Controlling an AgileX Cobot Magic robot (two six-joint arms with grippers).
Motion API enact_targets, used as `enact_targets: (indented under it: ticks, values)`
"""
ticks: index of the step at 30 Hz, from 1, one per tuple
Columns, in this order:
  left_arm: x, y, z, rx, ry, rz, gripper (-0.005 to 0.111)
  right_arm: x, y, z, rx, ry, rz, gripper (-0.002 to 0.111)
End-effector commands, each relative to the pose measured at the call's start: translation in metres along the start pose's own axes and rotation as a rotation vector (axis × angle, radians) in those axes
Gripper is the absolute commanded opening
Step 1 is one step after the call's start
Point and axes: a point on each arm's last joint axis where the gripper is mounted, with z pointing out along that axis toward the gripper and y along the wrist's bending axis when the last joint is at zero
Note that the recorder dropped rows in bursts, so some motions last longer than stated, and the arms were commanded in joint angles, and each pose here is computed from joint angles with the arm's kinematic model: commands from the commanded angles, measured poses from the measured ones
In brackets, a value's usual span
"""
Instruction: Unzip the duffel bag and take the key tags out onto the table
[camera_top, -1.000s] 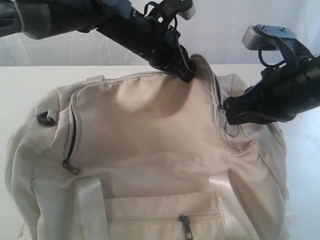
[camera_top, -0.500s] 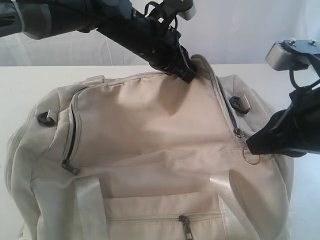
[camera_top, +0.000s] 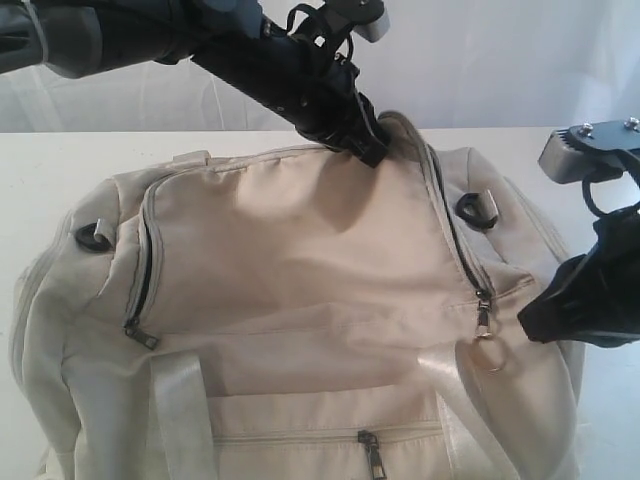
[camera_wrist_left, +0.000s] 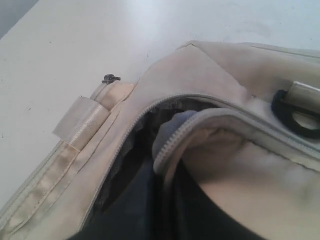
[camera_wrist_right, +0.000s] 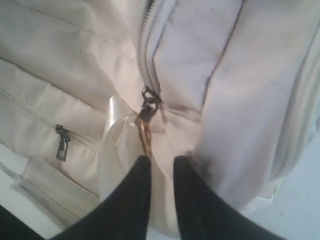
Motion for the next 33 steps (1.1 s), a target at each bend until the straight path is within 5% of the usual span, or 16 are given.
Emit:
enact_targets:
  ticks: [1, 4, 17, 24, 28, 33]
  values:
    - [-0.003, -0.004, -0.008, 0.031, 0.010, 0.000, 0.000, -0.002, -0.002, -0.003, 0.032, -0.062, 0.004, 0.042]
    - [-0.001, -0.006, -0.008, 0.048, 0.025, 0.001, 0.000, -0.008, 0.001, -0.012, 0.043, -0.145, 0.002, 0.054]
    - [-0.007, -0.032, -0.051, 0.206, 0.128, 0.030, 0.000, -0.025, -0.002, -0.031, 0.147, -0.383, -0.024, 0.053]
    - [-0.003, -0.062, -0.084, 0.469, 0.271, -0.045, 0.000, -0.025, -0.002, -0.032, 0.149, -0.387, -0.022, 0.052]
    - [-0.012, -0.083, -0.098, 0.562, 0.190, -0.071, 0.000, -0.025, -0.002, -0.031, 0.146, -0.381, -0.022, 0.052]
    - [0.000, -0.121, -0.099, 0.623, 0.273, -0.087, 0.000, -0.023, -0.004, -0.031, 0.163, -0.362, -0.028, 0.051]
